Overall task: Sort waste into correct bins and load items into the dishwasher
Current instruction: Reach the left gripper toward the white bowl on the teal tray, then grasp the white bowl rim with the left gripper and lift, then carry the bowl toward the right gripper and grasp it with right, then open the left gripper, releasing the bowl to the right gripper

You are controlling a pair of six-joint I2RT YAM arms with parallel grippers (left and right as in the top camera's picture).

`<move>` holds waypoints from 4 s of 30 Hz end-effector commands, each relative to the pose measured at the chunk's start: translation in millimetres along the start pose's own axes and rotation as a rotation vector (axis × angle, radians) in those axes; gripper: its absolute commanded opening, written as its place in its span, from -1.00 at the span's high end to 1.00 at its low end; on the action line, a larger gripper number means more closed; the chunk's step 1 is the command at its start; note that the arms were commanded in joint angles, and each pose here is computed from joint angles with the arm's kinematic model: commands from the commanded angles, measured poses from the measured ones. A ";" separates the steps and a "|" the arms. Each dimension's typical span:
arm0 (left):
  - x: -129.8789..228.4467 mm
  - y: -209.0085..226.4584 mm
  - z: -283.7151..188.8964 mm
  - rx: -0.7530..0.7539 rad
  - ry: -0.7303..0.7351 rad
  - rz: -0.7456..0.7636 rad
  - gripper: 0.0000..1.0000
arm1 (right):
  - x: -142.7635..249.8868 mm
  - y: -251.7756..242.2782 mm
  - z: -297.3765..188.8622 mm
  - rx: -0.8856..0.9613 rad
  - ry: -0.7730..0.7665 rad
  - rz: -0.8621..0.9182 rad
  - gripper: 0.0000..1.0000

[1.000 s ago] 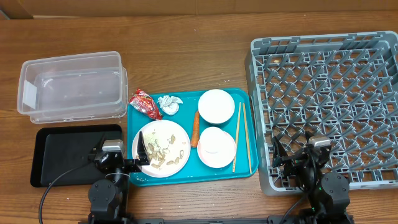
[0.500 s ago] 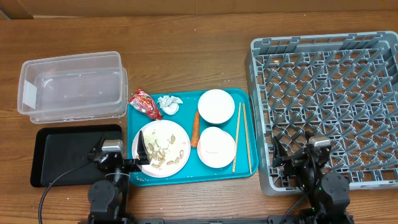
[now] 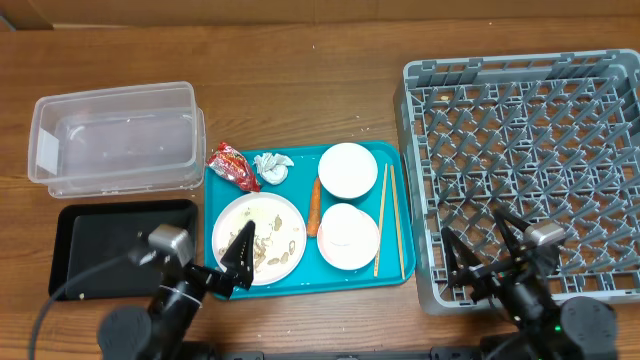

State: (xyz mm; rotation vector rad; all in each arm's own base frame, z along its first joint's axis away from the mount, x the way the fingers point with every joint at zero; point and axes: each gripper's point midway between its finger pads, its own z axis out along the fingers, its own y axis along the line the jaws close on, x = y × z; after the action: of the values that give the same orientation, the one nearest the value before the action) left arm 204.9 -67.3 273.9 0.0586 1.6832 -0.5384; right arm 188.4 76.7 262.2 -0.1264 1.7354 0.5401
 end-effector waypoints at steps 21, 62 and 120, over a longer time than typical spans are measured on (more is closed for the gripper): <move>119.5 -70.3 105.1 0.077 1.211 0.038 -0.44 | -3.7 -60.2 44.2 0.409 0.518 0.525 -1.00; -17.5 -166.3 135.2 1.009 0.965 -0.458 0.92 | -45.8 71.0 33.9 -0.542 0.516 0.402 -0.66; -20.7 -197.0 121.5 1.138 0.963 -0.428 0.92 | -93.3 123.5 63.0 -0.846 0.396 0.274 -0.51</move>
State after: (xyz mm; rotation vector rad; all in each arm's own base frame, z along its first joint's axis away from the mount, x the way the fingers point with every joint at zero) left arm 260.2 -282.2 335.5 0.8656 2.1072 -1.9851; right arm 232.6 191.2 364.1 -0.5562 1.8510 1.4711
